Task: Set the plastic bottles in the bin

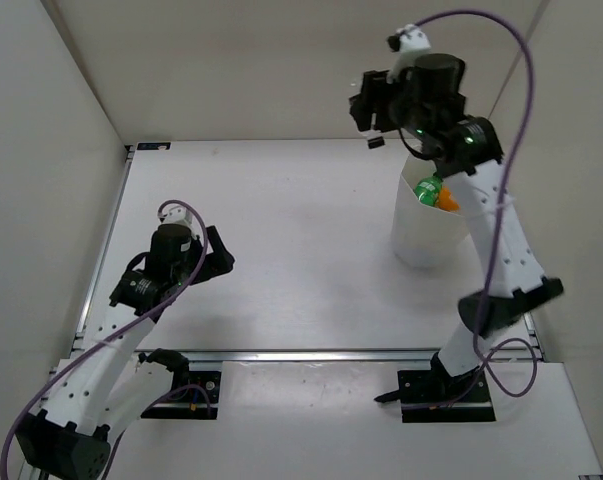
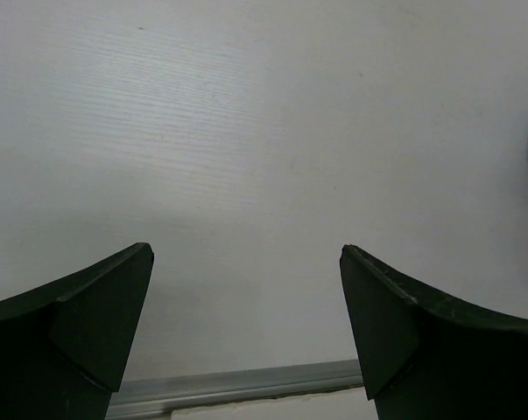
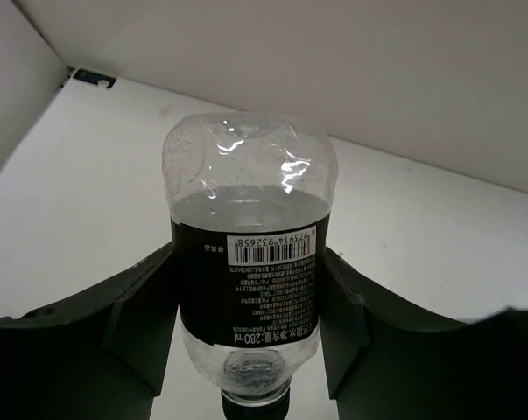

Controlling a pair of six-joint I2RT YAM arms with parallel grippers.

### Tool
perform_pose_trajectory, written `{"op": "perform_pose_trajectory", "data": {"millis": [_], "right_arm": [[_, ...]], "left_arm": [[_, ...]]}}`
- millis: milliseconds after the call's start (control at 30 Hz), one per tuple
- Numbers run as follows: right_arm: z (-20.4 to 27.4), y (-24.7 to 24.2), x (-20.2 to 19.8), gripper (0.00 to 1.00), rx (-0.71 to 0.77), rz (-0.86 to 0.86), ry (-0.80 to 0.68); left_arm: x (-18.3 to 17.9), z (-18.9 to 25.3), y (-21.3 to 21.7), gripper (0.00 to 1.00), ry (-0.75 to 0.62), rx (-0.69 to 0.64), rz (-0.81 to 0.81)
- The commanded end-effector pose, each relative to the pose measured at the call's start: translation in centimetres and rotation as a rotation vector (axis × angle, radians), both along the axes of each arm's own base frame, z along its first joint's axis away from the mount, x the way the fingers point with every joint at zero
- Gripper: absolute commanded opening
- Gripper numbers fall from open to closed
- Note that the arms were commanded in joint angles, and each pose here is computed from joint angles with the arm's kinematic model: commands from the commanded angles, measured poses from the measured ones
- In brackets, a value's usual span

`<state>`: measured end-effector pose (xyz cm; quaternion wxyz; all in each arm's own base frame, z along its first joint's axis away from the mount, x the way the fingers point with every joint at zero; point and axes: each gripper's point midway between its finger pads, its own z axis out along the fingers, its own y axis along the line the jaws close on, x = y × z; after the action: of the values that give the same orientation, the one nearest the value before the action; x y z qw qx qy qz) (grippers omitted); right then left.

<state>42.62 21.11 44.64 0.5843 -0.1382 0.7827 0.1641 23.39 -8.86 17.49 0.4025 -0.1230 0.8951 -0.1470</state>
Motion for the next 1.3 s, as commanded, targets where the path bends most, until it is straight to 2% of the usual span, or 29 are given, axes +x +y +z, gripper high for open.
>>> {"op": "perform_pose_trajectory", "data": {"millis": [0, 33, 67, 100, 133, 167, 200, 300, 367, 400, 433, 467, 500, 533, 667, 767, 900, 967, 1000, 1100, 1267], "right_arm": [[-0.9, -6.8, -0.4, 0.03, -0.027, -0.127, -0.015], [-2.0, -8.2, -1.7, 0.02, 0.0, -0.129, 0.022], [-0.1, -10.8, -2.8, 0.01, 0.066, -0.163, -0.022], [-2.0, -13.6, -2.3, 0.01, 0.076, -0.225, 0.004], [-3.5, -14.4, -3.2, 0.01, 0.089, -0.219, 0.032], [-2.6, -16.0, -4.1, 0.0, 0.115, -0.236, -0.004], [-4.2, -17.4, -3.7, 0.01, 0.114, -0.264, 0.01], [-6.4, -18.7, -3.8, 0.02, 0.121, -0.273, 0.038], [-7.9, -19.2, -3.2, 0.1, 0.119, -0.305, 0.071], [-8.1, -19.5, -3.0, 0.17, 0.122, -0.325, 0.08], [-8.6, -19.5, -2.8, 0.43, 0.123, -0.334, 0.092], [-9.1, -19.8, -2.4, 0.64, 0.124, -0.359, 0.104], [-8.9, -19.2, -2.2, 0.76, 0.122, -0.356, 0.095], [-8.7, -18.6, -2.0, 0.99, 0.128, -0.347, 0.088], [-8.1, -18.6, -1.4, 1.0, 0.134, -0.382, 0.066], [-6.7, -17.7, -1.6, 0.99, 0.156, -0.328, 0.036], [-3.7, -14.7, -2.7, 1.0, 0.068, -0.22, -0.024], [-4.7, -10.7, -4.3, 0.99, -0.03, -0.087, 0.02], [-4.2, -10.1, -5.1, 0.99, -0.036, -0.078, 0.027], [-6.8, -4.7, -8.9, 0.99, -0.125, 0.064, 0.123], [-12.6, 0.6, -13.8, 0.99, -0.268, 0.133, 0.273]], "left_arm": [[2.1, 0.9, -2.4, 0.99, -0.053, -0.066, -0.058], [2.3, 1.1, -2.9, 0.98, -0.06, -0.072, -0.074], [2.6, 0.9, -3.4, 0.99, -0.052, -0.07, -0.086], [2.7, 0.6, -3.8, 0.99, -0.039, -0.07, -0.092], [3.0, 0.5, -4.1, 0.99, -0.041, -0.07, -0.094], [3.3, 1.0, -4.8, 0.99, -0.051, -0.085, -0.106], [3.5, 0.3, -4.9, 0.98, -0.028, -0.08, -0.105], [4.2, 0.7, -6.5, 0.99, -0.015, -0.085, -0.14], [4.7, 1.2, -7.4, 0.99, -0.005, -0.07, -0.154], [5.0, 1.2, -7.6, 0.99, 0.007, -0.049, -0.161], [5.0, 1.0, -8.0, 0.99, 0.021, -0.043, -0.173], [5.3, 1.3, -8.1, 0.99, 0.017, -0.038, -0.165], [5.2, 1.3, -8.4, 0.99, 0.026, -0.048, -0.174], [5.2, 1.1, -8.5, 0.98, 0.037, -0.054, -0.176], [5.4, 1.5, -8.5, 0.99, 0.065, -0.05, -0.157], [5.4, 2.3, -8.9, 0.99, 0.076, -0.018, -0.155], [5.3, 3.4, -9.2, 0.99, 0.051, -0.044, -0.148], [5.4, 4.2, -8.5, 0.99, 0.02, -0.046, -0.13], [5.3, 4.7, -8.3, 0.99, 0.007, -0.039, -0.134], [5.1, 5.5, -6.6, 0.99, -0.008, -0.021, -0.097], [3.9, 7.5, -4.2, 0.99, -0.076, -0.005, -0.057]]}}
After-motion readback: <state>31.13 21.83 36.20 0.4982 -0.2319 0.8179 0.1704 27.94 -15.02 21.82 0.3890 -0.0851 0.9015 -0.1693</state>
